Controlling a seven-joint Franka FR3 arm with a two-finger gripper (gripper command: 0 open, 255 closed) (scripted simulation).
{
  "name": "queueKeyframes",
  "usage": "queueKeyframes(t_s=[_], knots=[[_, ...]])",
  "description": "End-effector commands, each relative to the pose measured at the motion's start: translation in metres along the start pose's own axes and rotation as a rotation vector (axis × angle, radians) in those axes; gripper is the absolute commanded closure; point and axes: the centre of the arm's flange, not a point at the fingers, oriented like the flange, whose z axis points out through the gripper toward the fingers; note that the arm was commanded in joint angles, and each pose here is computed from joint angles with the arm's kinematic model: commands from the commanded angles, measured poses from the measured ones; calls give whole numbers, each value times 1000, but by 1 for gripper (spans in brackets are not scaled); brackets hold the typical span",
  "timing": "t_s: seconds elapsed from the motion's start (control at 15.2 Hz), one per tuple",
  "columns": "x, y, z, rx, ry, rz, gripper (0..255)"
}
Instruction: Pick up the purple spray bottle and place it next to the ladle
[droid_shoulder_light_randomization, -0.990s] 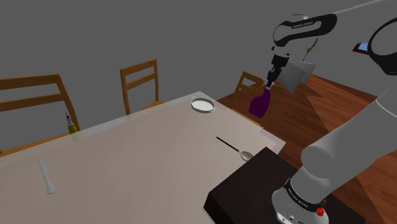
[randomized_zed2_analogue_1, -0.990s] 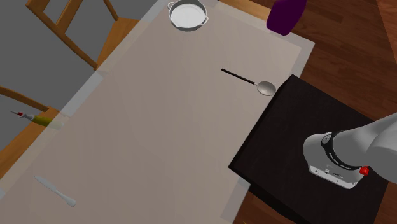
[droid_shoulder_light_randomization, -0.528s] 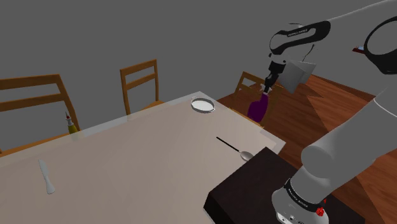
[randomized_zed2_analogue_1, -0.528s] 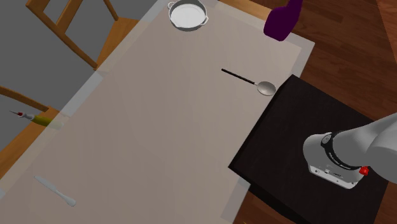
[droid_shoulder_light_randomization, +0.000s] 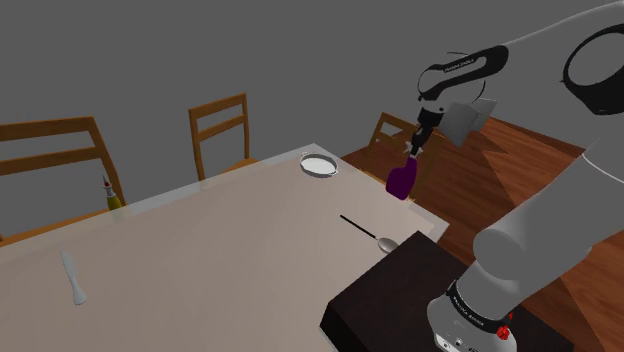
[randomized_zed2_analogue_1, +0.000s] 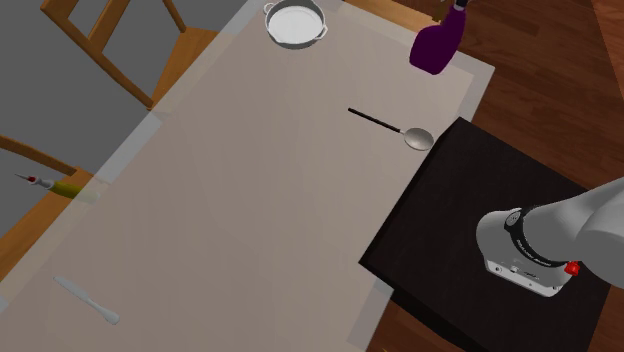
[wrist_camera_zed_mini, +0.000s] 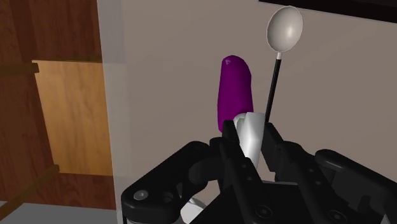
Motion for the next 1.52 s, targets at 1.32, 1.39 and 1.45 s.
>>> queueKeyframes(t_s=[1.32, 1.39, 1.45], knots=[[2, 0, 117, 0, 1, 0, 255], [2, 0, 122, 0, 1, 0, 255], [2, 0, 127, 0, 1, 0, 255]])
